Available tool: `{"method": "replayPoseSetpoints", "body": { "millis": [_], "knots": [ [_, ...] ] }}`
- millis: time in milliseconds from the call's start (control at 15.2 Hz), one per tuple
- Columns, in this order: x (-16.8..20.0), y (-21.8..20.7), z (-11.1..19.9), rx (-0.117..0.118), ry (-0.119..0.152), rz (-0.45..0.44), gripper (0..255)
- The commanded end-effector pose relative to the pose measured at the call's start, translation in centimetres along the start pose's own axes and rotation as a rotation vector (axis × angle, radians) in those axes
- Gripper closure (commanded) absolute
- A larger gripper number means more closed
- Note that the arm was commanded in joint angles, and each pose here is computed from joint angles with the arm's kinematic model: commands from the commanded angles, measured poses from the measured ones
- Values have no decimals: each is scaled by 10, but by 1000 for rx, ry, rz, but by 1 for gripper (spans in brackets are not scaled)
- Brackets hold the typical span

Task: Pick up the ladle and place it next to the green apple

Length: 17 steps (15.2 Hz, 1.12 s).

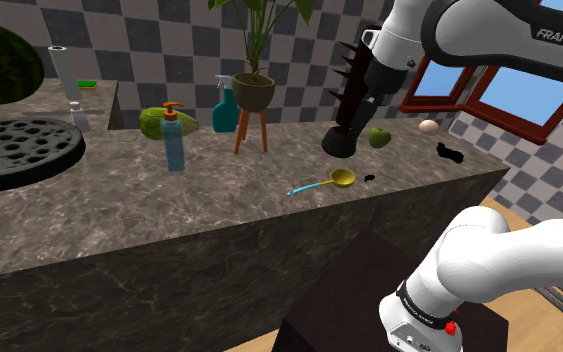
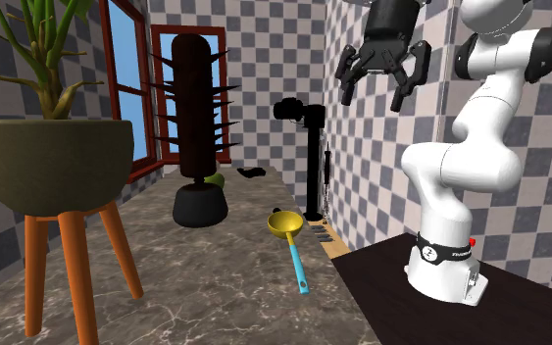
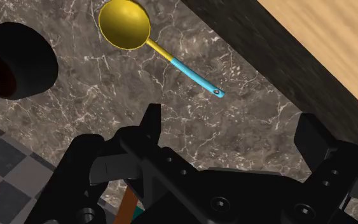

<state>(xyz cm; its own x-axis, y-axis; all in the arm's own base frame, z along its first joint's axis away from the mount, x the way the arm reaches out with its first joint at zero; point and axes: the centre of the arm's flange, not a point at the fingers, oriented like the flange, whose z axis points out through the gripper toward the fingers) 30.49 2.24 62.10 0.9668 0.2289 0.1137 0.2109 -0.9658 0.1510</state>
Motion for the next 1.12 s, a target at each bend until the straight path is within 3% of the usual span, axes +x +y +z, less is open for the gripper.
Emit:
{"method": "replayPoseSetpoints", "body": {
  "millis": [0, 1056],
  "knots": [
    [0, 0, 0, 0, 0, 0, 0],
    [46, 109, 198, 228, -137, -655, 0]
  ]
}}
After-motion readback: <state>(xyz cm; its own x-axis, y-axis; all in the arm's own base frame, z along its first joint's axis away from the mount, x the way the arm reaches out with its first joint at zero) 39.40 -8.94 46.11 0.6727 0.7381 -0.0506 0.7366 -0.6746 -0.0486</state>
